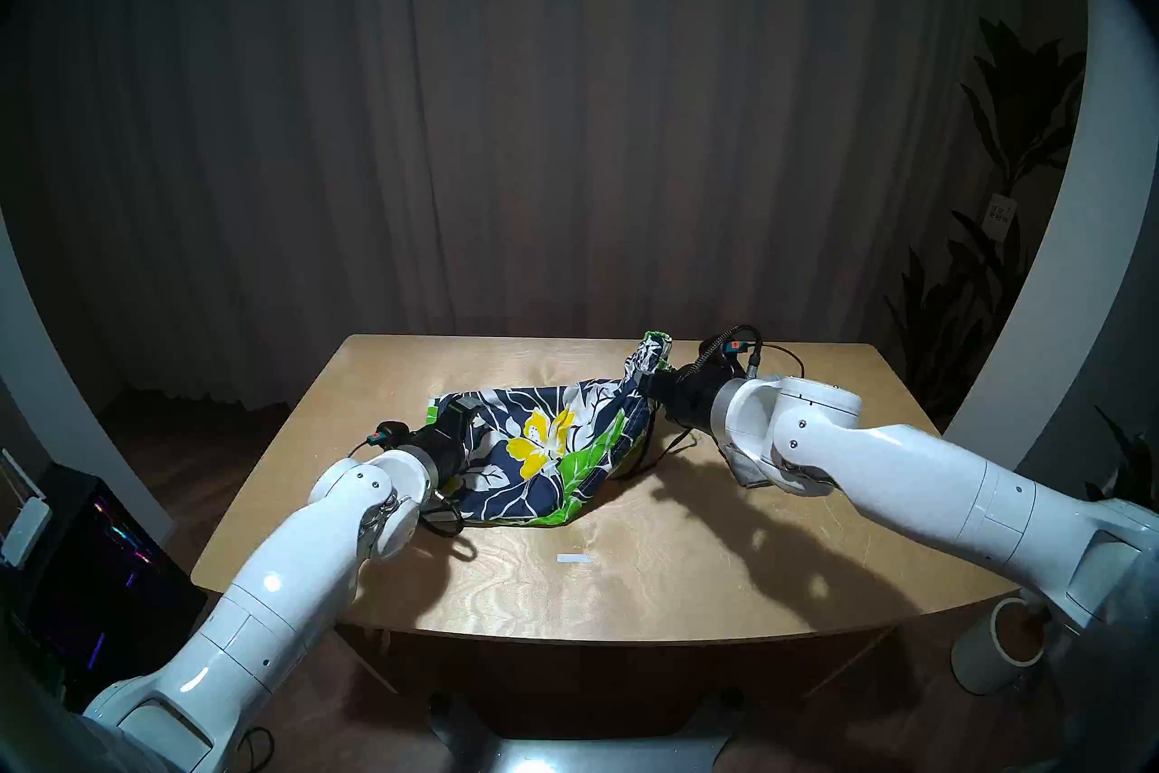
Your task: Fold pants twice and stack them
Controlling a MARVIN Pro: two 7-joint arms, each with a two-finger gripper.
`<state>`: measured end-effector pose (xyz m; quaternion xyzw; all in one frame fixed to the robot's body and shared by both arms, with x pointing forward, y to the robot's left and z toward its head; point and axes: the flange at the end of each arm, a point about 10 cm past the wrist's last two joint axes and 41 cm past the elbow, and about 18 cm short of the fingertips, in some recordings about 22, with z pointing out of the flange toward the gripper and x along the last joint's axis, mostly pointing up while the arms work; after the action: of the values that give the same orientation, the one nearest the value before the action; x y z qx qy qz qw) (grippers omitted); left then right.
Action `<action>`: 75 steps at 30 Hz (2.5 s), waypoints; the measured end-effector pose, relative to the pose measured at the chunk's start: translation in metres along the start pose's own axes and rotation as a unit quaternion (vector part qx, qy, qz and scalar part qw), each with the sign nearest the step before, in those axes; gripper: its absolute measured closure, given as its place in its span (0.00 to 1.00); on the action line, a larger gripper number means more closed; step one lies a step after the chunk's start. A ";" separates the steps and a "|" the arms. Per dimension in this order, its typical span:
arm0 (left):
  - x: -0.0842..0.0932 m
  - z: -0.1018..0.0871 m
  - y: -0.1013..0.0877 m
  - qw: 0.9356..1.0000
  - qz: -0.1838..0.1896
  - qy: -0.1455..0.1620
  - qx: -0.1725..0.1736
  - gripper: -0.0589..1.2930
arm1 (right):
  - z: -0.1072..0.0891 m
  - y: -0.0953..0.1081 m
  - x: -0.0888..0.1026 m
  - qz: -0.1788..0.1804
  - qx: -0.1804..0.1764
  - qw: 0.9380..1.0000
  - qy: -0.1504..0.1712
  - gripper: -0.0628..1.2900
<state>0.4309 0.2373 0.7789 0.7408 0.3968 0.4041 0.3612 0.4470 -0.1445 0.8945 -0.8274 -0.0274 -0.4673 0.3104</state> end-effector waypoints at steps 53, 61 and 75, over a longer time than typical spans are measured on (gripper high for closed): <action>0.036 -0.022 -0.017 0.990 -0.088 0.087 -0.073 0.07 | 0.104 -0.122 -0.010 -0.177 0.137 0.968 -0.117 0.98; 0.063 -0.051 -0.010 0.966 -0.142 0.161 -0.141 0.07 | 0.110 -0.135 -0.010 -0.196 0.145 0.962 -0.126 0.98; 0.082 -0.096 -0.033 0.927 -0.189 0.248 -0.210 0.07 | 0.123 -0.146 -0.015 -0.274 0.147 0.935 -0.169 0.98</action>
<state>0.3653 0.3441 0.8165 0.4357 0.5123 0.5735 0.4678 0.4829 0.0434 0.9081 -0.7995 -0.3732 -0.3784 0.2798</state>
